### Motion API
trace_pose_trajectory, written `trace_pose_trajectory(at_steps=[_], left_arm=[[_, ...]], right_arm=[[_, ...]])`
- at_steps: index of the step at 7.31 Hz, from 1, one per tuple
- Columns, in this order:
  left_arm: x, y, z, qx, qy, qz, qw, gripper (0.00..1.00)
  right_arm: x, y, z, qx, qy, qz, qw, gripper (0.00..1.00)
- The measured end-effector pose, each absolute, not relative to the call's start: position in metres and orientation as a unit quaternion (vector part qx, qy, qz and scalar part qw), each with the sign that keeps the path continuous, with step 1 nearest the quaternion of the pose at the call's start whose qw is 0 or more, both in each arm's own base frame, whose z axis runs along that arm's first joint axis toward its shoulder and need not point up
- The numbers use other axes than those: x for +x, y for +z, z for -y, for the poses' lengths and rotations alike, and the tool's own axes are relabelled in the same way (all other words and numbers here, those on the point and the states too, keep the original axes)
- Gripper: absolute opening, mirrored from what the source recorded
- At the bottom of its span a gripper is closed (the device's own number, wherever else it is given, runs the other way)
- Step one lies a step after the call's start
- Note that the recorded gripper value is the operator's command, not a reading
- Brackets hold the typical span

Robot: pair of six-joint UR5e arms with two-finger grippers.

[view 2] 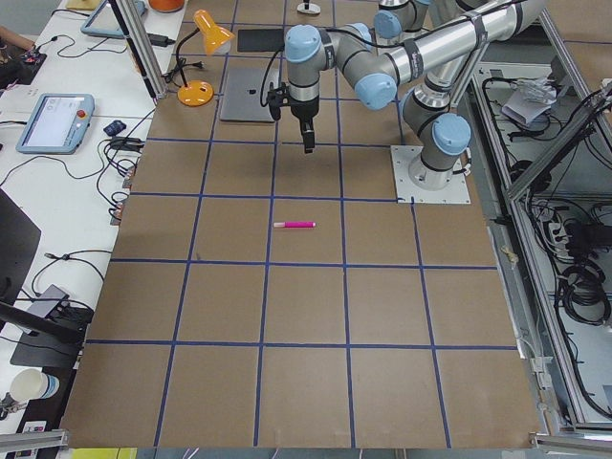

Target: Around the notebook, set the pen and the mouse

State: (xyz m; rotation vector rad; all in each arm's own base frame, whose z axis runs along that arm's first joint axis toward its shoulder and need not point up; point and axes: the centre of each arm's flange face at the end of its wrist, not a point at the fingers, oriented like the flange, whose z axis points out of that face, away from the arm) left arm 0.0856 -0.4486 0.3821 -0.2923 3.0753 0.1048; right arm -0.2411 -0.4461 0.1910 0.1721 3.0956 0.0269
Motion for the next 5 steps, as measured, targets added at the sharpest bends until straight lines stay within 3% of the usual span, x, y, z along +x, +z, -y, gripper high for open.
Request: trace_pose_trajectory(at_steps=[3,4,5], left_arm=[[0.158,0.337,0.441,-0.099,0.039,-0.993,0.054,1.0],[0.176,0.315,0.438,-0.104,0.033,-0.993,0.049,1.0],[0.186,0.293,0.437,-0.092,0.024,-0.995,0.04,1.0]], right_arm=[[-0.244,0.177,0.446,0.055,0.022,-0.998,0.018,0.95],[-0.245,0.174,0.446,0.055,0.025,-0.998,0.017,0.72],[-0.245,0.172,0.446,0.055,0.026,-0.998,0.016,0.6]])
